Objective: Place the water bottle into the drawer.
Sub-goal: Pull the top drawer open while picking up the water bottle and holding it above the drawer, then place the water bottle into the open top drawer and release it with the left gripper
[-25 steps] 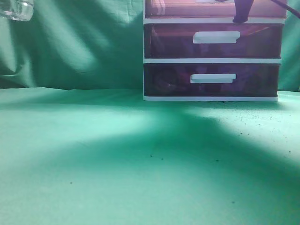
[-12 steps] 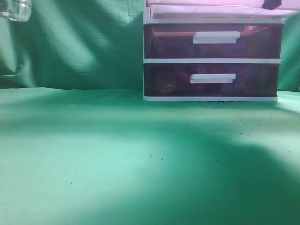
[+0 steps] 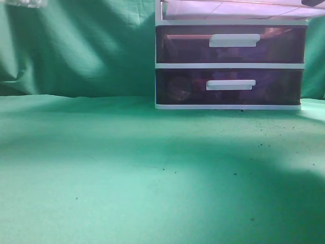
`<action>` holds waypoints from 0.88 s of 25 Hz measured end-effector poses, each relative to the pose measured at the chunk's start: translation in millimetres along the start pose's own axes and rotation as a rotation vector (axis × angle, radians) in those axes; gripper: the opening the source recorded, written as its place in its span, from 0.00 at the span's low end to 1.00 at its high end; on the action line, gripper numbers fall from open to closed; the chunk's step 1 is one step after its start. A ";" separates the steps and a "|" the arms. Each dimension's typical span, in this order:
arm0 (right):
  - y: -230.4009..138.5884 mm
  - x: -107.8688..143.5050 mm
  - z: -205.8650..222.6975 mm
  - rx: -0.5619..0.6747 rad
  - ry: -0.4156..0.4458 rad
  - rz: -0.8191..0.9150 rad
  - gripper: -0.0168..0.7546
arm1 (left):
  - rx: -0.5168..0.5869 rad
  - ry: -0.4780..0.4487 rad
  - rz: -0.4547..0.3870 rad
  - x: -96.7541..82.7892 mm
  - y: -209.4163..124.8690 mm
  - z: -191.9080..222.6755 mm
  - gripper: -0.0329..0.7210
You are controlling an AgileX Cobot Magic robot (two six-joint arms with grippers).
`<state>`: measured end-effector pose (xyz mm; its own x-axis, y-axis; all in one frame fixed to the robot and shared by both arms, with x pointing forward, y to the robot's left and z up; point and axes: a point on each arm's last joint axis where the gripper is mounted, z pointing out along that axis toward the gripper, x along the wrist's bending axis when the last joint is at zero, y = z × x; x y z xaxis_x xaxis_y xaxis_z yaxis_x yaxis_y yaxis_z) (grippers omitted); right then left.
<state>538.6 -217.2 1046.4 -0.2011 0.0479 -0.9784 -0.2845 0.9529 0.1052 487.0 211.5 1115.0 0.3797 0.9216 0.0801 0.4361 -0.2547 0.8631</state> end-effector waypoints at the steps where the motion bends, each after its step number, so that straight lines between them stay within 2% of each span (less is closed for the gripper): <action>1: 0.0 0.0 0.0 0.000 0.000 0.000 0.15 | -0.029 -0.007 0.000 -2.0 6.0 -1.7 0.45; 6: 6.9 2.2 0.2 -0.019 0.018 -0.003 0.15 | -0.230 -0.052 0.039 -16.6 51.1 -18.5 0.45; 10: 15.2 5.1 0.1 -0.041 0.039 -0.001 0.15 | -0.338 -0.094 0.074 -30.8 87.4 -23.4 0.45; 13: 15.2 5.3 0.1 -0.041 0.041 -0.002 0.15 | -0.377 -0.126 0.086 -43.1 109.1 -13.7 0.45; 17: 15.1 5.4 0.1 -0.040 0.043 0.000 0.15 | -0.452 -0.183 0.104 -68.3 133.1 3.0 0.45; 22: 15.0 6.0 0.5 -0.039 0.045 0.001 0.15 | -0.510 -0.234 0.142 -101.5 142.3 41.1 0.45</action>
<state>533.5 -202.4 1042.0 -0.2426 0.0342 -0.9695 -0.3208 0.9403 0.1134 544.0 69.6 1209.2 0.6016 0.7846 0.1500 -0.0582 -0.1442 0.9878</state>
